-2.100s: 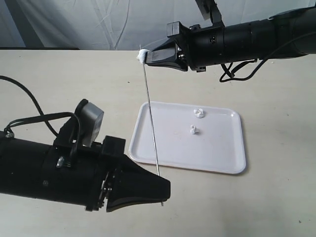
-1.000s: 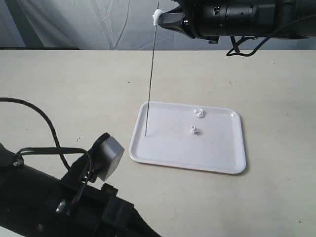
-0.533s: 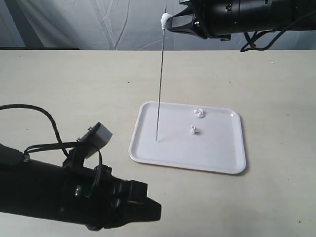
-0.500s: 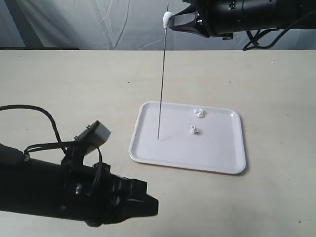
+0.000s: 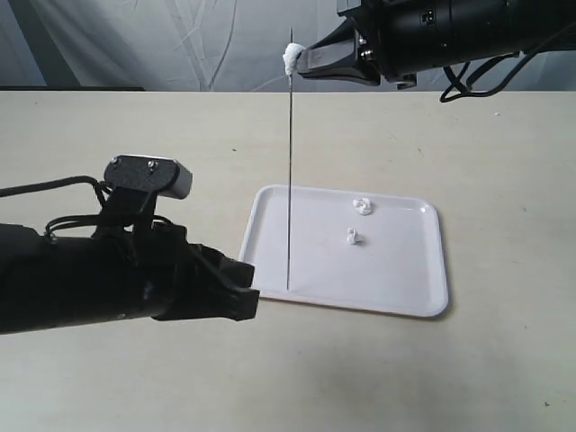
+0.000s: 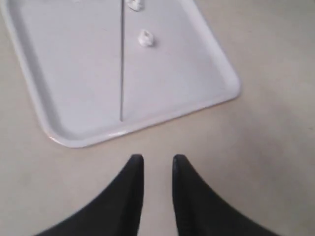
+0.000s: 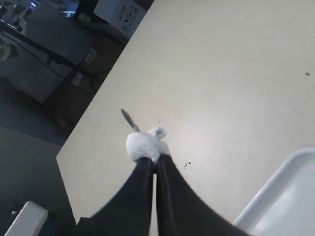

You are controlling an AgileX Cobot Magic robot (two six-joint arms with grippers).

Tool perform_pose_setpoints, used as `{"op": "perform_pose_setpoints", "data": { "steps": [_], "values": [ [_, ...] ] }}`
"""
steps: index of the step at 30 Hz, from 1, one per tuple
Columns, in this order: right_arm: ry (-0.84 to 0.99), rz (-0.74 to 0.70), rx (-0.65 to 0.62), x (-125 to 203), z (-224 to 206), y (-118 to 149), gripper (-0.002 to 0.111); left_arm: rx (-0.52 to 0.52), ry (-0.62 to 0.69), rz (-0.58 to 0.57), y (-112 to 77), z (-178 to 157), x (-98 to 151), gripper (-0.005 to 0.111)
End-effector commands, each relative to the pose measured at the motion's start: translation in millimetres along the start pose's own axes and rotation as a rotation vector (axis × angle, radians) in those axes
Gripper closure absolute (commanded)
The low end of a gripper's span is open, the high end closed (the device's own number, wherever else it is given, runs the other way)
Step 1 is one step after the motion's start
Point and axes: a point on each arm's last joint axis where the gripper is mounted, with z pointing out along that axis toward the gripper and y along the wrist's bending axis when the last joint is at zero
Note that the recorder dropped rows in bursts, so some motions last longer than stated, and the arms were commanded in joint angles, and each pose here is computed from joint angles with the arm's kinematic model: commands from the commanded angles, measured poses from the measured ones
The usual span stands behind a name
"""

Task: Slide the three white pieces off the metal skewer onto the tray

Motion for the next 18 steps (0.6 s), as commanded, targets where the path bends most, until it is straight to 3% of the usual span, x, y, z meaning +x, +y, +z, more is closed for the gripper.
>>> {"op": "perform_pose_setpoints", "data": {
  "steps": [1, 5, 13, 18],
  "values": [
    [-0.041, 0.02, -0.04, -5, -2, 7, 0.109, -0.117, -0.052, 0.076, 9.0, -2, -6, 0.077],
    [-0.032, 0.022, -0.061, -5, -2, 9, 0.109, -0.147, -0.071, 0.112, 10.7, -3, -9, 0.072],
    [0.005, 0.035, -0.159, -1, -3, 18, 0.109, -0.023, -0.122, 0.089, -10.8, -6, -34, 0.066],
    [0.014, 0.072, -0.234, -1, -4, 25, 0.109, -0.059, -0.139, 0.08, -7.8, -6, -36, 0.066]
  ]
}}
